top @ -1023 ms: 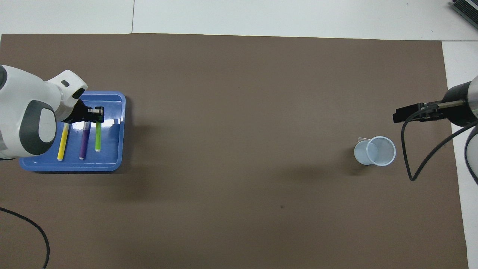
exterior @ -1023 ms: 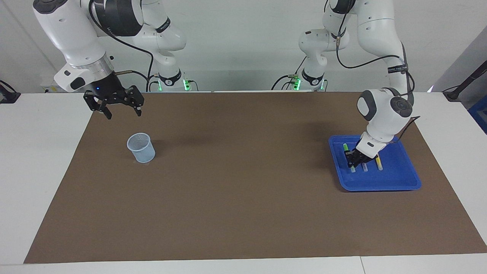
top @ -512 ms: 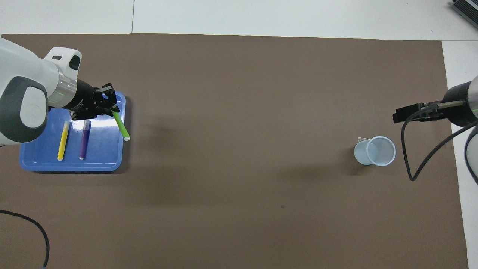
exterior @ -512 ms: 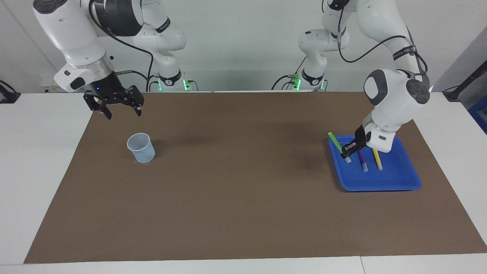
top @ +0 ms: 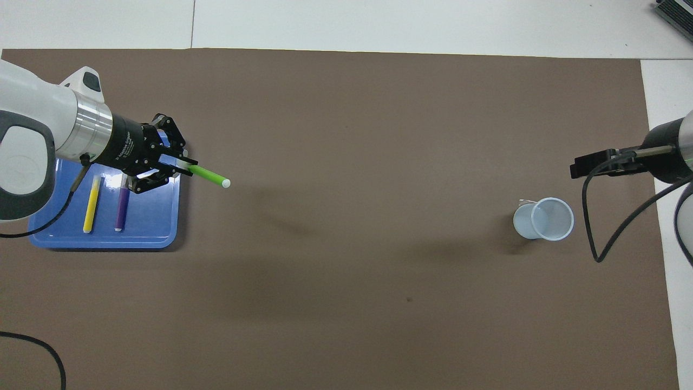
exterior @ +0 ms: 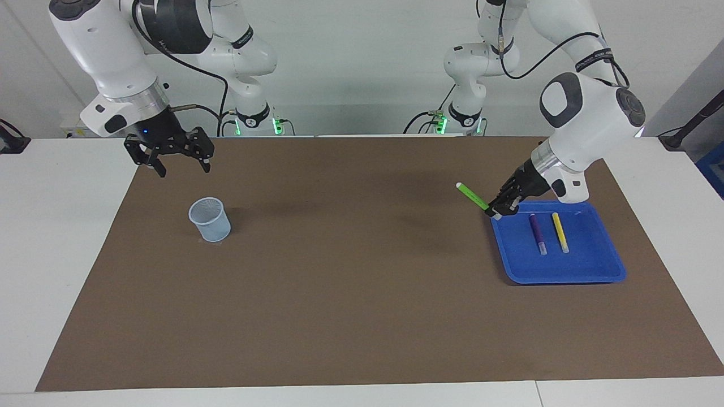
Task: Transfer and insert pens with both arms
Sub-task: 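Grasp the green pen with the left gripper and lift it, then hold the green pen out while the right gripper reaches toward it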
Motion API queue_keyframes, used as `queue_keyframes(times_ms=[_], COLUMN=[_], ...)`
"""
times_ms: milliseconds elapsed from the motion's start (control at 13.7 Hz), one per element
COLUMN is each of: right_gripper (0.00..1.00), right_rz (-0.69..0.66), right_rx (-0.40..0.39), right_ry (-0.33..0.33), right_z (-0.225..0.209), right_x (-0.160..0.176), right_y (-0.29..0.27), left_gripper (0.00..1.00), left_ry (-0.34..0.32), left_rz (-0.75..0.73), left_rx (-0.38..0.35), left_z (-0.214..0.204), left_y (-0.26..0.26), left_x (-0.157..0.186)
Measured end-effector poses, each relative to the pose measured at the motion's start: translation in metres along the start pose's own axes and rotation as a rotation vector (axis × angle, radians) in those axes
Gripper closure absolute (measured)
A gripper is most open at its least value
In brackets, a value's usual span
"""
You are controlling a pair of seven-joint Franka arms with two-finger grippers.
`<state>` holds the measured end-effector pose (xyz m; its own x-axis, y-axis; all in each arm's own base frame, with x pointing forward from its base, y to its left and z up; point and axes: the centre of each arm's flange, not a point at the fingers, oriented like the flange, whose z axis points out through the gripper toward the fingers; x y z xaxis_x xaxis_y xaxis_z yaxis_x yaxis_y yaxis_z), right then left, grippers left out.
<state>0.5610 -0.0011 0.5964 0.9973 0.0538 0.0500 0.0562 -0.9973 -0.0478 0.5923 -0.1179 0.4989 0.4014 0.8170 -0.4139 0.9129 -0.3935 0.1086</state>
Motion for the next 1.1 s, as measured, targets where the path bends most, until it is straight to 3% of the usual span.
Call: queue_keyframes(times_ms=[512,804,1096], right_gripper=[0.00,0.00,0.00], right_rz=[-0.043,-0.070,-0.094], right_rx=[0.007,0.113,0.131], right_ry=[-0.035,0.003,0.000], right_z=[-0.003,-0.007,-0.006], right_x=[-0.008,-0.005,-0.006], right_y=[-0.025,-0.057,-0.073], left_gripper=[0.83,0.83,0.83], left_ry=[-0.157,-0.226,-0.302], left_rz=[-0.265,-0.344,-0.405], left_rx=[0.037,0.059,0.093], left_z=[-0.006,0.001,0.015], left_y=[-0.005,-0.005,-0.013], left_x=[-0.046,-0.070,-0.078])
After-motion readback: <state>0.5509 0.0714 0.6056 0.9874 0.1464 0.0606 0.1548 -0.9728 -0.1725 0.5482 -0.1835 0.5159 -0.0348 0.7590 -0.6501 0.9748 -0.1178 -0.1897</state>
